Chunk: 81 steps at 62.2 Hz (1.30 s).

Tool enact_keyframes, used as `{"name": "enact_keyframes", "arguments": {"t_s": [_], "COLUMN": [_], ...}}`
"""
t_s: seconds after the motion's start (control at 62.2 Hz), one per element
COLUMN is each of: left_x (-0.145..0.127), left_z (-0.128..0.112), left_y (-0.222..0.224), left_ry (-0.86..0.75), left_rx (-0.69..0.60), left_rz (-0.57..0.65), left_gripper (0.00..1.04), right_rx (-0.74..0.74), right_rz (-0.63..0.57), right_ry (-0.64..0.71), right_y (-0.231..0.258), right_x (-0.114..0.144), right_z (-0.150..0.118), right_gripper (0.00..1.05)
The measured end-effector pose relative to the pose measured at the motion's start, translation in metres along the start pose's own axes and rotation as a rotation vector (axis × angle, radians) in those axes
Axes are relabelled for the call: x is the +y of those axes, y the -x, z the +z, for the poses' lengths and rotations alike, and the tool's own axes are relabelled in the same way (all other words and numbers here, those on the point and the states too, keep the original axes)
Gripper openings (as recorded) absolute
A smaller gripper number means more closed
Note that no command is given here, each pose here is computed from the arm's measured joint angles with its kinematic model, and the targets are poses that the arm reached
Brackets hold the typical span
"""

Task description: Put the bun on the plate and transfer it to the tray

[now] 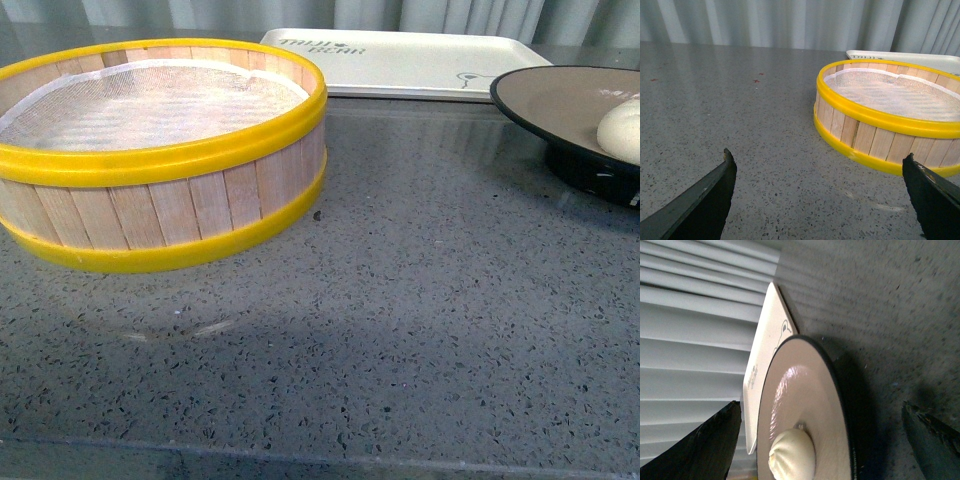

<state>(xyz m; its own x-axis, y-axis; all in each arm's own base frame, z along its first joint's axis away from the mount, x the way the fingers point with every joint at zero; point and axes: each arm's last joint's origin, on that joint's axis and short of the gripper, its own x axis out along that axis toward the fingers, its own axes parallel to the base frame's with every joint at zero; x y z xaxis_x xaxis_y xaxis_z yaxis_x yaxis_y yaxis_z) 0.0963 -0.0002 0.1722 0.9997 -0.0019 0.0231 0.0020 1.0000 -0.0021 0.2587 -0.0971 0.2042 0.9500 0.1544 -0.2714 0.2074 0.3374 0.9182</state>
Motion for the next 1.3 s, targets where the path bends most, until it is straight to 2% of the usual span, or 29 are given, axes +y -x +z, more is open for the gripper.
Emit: {"name": "enact_keyframes", "arguments": {"t_s": [0.29,0.499,0.579,0.74,0.82,1.062,1.303], "left_x": [0.000,0.000,0.000,0.000,0.000,0.000,0.000], "left_z": [0.000,0.000,0.000,0.000,0.000,0.000,0.000], "left_y": [0.000,0.000,0.000,0.000,0.000,0.000,0.000], "left_ry": [0.000,0.000,0.000,0.000,0.000,0.000,0.000], "left_rx": [0.000,0.000,0.000,0.000,0.000,0.000,0.000], "left_rz": [0.000,0.000,0.000,0.000,0.000,0.000,0.000], "left_gripper": [0.98,0.98,0.98,0.98,0.98,0.98,0.98], "right_rx": [0.079,0.109,0.115,0.117,0.119,0.132,0.143], "right_rz": [0.024,0.020,0.015,0.015,0.015,0.023,0.036], "right_ry": [-0.061,-0.080,-0.081,-0.074,-0.075,-0.062,-0.042], "right_y": [-0.015,-0.021,-0.022,-0.023,-0.024,-0.025,-0.024], "right_x": [0.001,-0.004,-0.006,-0.006,-0.006,-0.006,-0.003], "right_z": [-0.021,-0.027,-0.026,-0.024,-0.023,-0.023,-0.026], "right_gripper": [0.96,0.95,0.80,0.57,0.41,0.06,0.03]}}
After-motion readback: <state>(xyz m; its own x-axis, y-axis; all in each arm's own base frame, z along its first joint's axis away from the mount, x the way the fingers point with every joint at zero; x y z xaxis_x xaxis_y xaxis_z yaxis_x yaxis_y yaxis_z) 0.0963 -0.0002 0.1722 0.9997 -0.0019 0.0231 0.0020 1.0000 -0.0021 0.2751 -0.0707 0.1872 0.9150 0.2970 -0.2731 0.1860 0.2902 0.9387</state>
